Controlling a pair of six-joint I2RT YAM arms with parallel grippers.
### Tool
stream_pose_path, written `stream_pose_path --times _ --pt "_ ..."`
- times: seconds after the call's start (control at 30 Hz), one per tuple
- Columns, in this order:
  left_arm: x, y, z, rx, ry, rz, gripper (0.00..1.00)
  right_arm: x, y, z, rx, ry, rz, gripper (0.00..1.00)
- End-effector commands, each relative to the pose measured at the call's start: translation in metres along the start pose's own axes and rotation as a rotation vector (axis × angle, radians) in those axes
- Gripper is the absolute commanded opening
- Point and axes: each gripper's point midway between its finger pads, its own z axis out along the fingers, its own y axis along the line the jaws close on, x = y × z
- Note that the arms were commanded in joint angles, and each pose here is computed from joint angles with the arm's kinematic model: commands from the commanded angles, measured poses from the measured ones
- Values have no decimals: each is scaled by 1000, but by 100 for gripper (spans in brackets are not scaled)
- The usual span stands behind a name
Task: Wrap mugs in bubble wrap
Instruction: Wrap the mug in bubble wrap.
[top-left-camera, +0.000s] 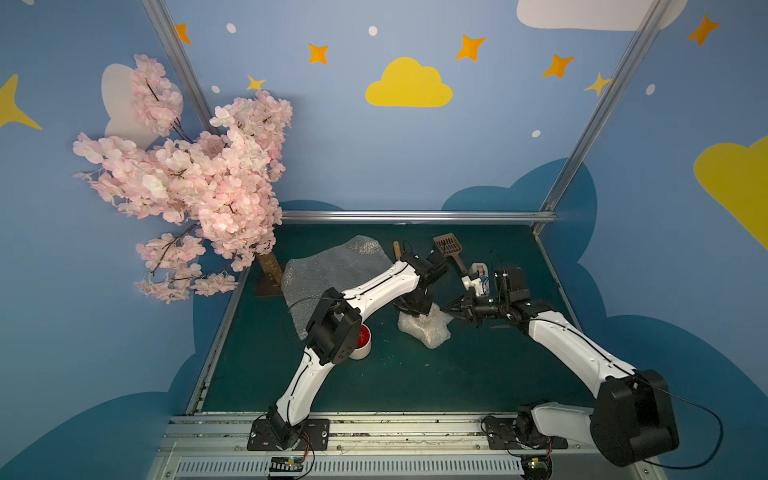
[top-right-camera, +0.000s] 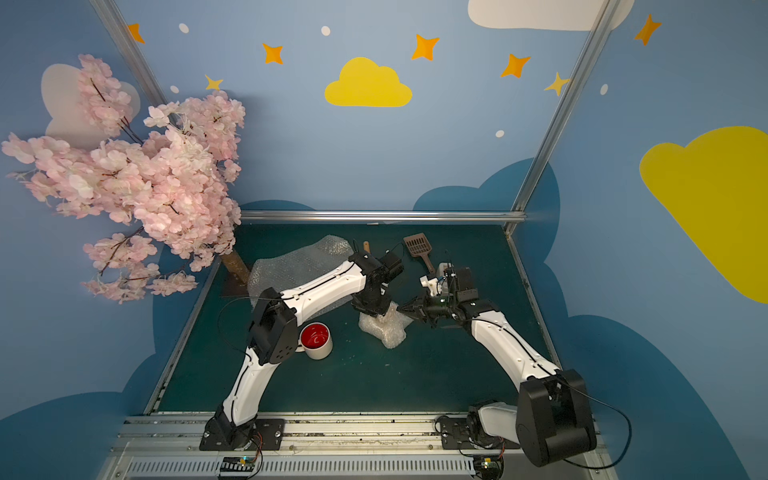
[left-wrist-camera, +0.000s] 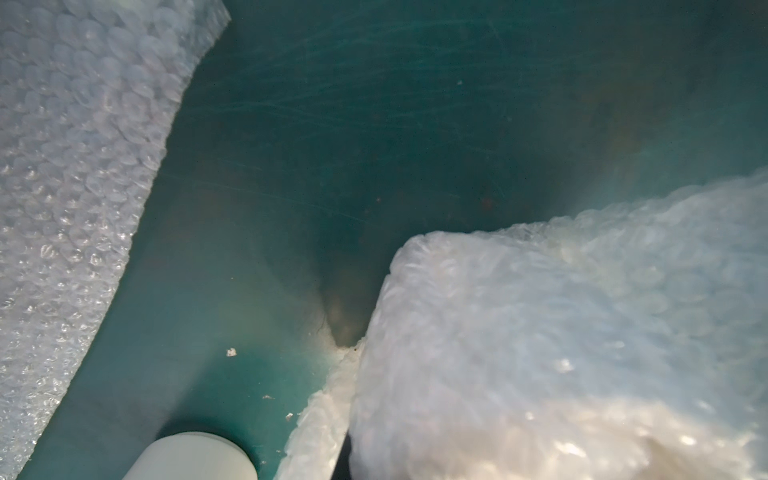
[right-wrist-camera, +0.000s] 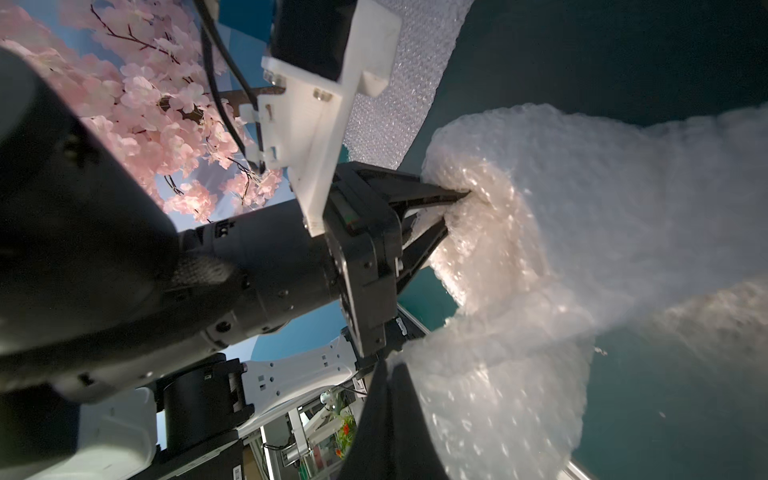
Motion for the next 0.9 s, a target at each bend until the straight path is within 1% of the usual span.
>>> stream_pose_path --times 0.0,0.17,0.2,0.3,0.4,0.53,0.63,0.7,0.87 --pt "8 -8 5 44 35 37 3 -14 19 10 -45 -35 -115 0" --pt "11 -17 7 104 40 62 3 -26 5 35 -5 -70 -170 0" --pt "11 -17 7 105 38 64 3 -29 0 39 15 -83 -175 0" --pt "10 -17 7 103 30 83 3 -33 -19 54 114 -65 -185 0" --pt "9 -21 6 128 22 99 3 -37 -35 65 193 -65 -201 0" --pt "6 -20 5 137 16 104 3 -35 -64 70 368 -42 -183 0" --pt "3 -17 1 156 -1 99 3 -30 -87 71 539 1 -173 0" --pt "-1 -15 -6 170 -28 89 9 -28 -99 72 607 6 -151 0" --pt "-8 2 -29 165 -87 58 32 -25 -115 78 699 18 -106 0"
